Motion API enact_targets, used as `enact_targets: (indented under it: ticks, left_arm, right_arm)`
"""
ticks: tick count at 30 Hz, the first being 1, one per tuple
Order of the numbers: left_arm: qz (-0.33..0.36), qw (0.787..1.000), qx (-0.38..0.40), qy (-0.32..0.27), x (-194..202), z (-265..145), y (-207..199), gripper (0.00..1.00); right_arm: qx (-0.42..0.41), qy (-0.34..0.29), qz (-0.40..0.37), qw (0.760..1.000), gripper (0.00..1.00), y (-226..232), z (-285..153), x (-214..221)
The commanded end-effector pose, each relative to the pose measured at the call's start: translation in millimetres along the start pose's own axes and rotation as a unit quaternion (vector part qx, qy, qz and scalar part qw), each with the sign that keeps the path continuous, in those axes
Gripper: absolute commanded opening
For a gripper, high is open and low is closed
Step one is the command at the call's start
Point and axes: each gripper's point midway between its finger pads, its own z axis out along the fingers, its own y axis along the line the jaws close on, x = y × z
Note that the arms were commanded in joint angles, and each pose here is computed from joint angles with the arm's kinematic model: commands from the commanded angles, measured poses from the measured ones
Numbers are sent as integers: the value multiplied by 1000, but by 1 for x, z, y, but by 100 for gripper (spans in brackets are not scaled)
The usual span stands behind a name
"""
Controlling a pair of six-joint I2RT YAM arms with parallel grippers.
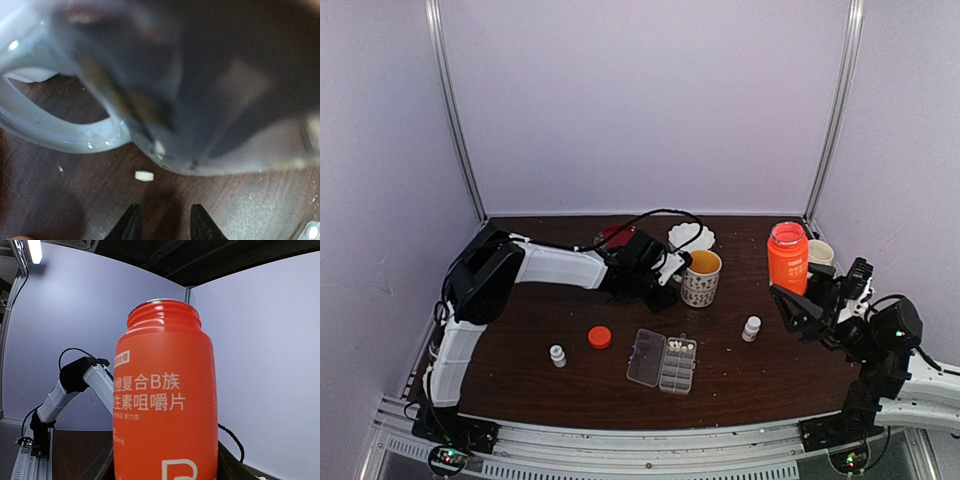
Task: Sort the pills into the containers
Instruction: Pick up the pill.
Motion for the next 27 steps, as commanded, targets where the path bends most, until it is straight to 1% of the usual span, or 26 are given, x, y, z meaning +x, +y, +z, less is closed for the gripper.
enact_targets:
  ticks: [1,7,9,12,15,21,27]
  left_arm:
    - [-2,1000,20,-20,-15,6,10,38]
    - [-5,999,37,-4,-12,19,11,40]
    - [9,999,46,-2,-13,21,9,42]
    - [12,998,54,-5,-16,24,7,45]
    - [14,998,68,7,-14,29,3,45]
    - [9,996,81,26,-9,38,0,42]
    - [2,996,74,45,-1,41,3,41]
  right_arm:
    - [2,-7,-19,1000,0,-2,2,-13]
    - [5,-19,-29,999,0,-4,2,-25]
    - [4,-20,-33,999,0,-4,3,-28]
    - [3,-20,-37,999,0,-4,3,-31]
    - [5,-22,-41,999,0,-5,4,-34]
    - [2,-21,-44,999,0,-5,6,-39]
    - [1,-20,-45,999,0,-5,9,-41]
